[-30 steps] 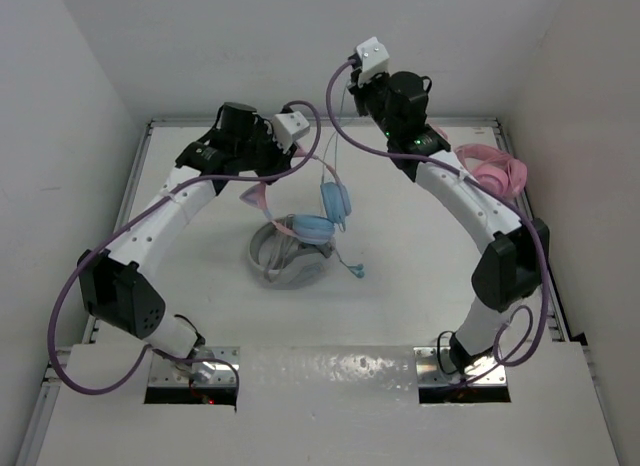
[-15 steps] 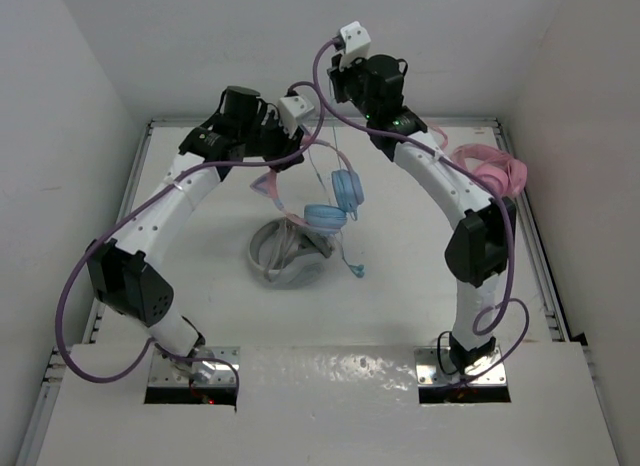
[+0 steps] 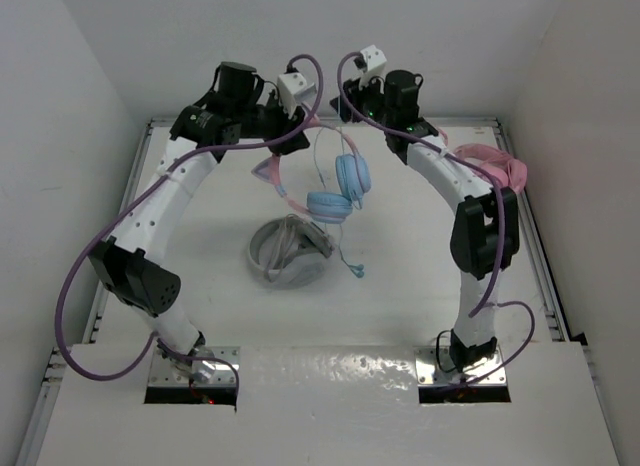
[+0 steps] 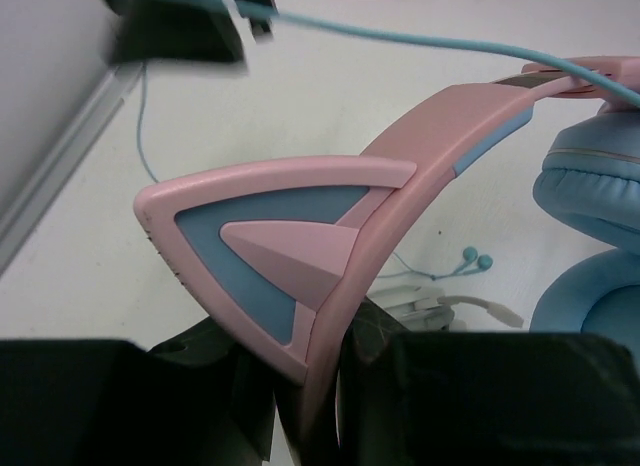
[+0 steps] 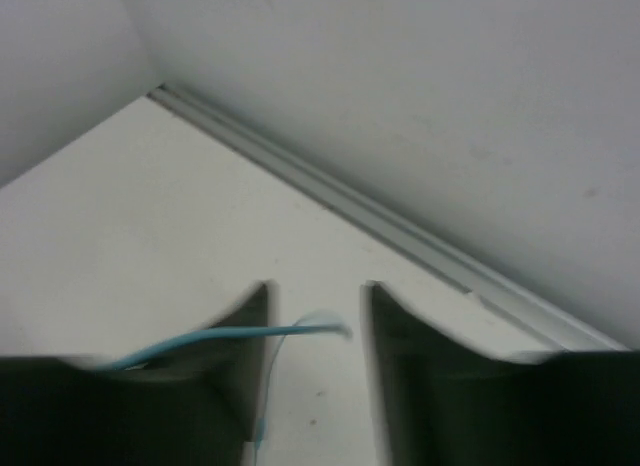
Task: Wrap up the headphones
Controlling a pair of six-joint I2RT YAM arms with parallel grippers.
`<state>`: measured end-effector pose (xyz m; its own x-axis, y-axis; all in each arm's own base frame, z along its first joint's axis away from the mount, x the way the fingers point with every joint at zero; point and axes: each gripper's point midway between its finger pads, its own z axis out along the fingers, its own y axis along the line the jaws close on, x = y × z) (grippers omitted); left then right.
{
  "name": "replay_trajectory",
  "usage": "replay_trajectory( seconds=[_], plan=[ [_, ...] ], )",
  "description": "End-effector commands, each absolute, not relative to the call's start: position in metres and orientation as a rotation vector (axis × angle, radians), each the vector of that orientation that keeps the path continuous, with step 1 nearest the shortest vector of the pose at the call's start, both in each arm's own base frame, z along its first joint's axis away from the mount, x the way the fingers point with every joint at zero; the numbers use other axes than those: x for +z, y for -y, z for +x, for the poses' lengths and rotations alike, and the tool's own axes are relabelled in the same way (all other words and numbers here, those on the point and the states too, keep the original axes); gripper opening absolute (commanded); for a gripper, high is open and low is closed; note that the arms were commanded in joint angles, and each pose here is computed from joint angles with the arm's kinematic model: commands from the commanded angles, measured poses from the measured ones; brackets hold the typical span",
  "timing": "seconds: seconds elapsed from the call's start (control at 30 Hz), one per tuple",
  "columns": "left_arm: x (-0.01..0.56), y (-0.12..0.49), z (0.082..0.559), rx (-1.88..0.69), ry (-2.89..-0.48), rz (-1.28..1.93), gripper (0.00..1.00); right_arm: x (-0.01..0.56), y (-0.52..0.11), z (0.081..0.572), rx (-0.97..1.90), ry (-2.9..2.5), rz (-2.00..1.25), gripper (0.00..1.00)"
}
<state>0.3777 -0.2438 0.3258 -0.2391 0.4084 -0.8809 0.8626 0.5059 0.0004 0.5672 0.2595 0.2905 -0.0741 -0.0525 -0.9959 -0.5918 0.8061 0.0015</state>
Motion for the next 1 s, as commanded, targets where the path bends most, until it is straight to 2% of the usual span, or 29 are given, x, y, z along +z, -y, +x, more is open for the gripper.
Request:
replay_trajectory(
  seconds=[0.0,0.07,0.13,0.57,0.8,0.97],
  plan=[
    [0.396,0.245,0.360,-0.695,-1.696,1.017,0.00,0.279,-0.287,0.527,0.730,-1.513,-0.708,0.58],
    [0.414,0.242,0.362,-0.698,-1.679,0.978,0.00,0.267,-0.290,0.516,0.770,-1.464,-0.714,0.69],
    [0.422,0.240,0.368,-0.697,-1.692,0.920,0.00,0.266,-0.290,0.507,0.794,-1.427,-0.713,0.73],
    [0.498,0.228,0.401,-0.656,-1.600,0.667,0.00,0.231,-0.289,0.491,0.833,-1.403,-0.667,0.76],
    [0.516,0.211,0.407,-0.568,-1.577,0.575,0.00,0.215,-0.239,0.500,0.660,-1.472,-0.635,0.76],
    [0.514,0.208,0.417,-0.562,-1.592,0.533,0.00,0.202,-0.218,0.475,0.565,-1.465,-0.734,0.75]
  ],
)
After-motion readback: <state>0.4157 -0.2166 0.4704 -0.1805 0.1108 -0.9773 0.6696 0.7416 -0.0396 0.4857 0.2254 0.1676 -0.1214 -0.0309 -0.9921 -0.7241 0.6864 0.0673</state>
